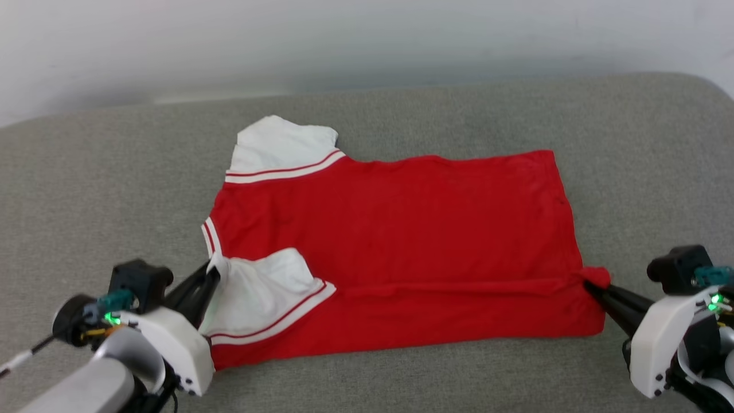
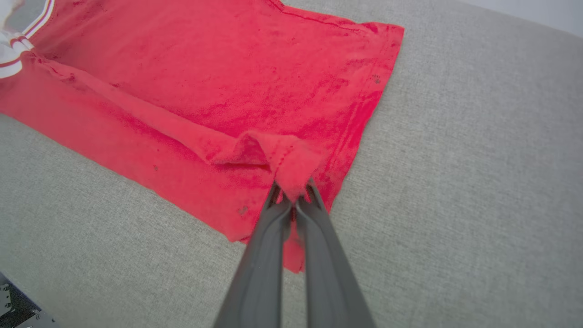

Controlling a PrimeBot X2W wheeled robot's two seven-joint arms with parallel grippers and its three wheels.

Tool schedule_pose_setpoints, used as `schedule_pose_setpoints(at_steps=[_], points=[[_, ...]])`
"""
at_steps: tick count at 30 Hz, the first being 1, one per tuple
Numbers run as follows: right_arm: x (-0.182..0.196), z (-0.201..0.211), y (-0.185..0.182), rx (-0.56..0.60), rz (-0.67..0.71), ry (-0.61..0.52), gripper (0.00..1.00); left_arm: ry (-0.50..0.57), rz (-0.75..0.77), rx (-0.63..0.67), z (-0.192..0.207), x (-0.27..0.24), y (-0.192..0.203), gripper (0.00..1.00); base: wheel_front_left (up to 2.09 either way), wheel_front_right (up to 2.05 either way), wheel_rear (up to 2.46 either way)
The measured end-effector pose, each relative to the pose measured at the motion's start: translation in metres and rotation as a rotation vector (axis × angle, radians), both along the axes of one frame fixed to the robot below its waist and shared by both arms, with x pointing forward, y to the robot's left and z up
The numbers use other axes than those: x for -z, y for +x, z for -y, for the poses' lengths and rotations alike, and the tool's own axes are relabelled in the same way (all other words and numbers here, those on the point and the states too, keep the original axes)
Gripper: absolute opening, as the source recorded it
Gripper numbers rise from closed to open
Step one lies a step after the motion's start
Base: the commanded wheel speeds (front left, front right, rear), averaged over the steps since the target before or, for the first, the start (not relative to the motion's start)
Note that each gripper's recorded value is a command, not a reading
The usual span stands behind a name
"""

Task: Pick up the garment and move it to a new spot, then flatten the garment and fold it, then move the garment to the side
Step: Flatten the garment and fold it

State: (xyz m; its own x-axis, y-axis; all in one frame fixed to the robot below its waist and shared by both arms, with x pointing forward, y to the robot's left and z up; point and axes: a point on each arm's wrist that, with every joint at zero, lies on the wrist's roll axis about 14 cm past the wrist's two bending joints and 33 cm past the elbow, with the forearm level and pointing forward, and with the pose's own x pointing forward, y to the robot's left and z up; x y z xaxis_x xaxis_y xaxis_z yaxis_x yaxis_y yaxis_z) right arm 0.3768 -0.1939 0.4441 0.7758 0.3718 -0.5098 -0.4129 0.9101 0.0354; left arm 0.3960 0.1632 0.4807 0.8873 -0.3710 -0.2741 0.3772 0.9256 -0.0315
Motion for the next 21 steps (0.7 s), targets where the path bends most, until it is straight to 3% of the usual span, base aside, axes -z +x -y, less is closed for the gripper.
schedule_pose_setpoints(at_steps=[10,21], points=[[0.035,0.007,0.031,0.021,-0.119,-0.048,0.00,0.083,-0.089,0.046,-0.003,0.039,0.057,0.00,0.00,0.00,0.00],[0.072,0.005,0.037,0.004,-0.239,-0.101,0.00,0.119,-0.257,0.058,-0.006,0.098,0.060,0.00,0.00,0.00,0.00]])
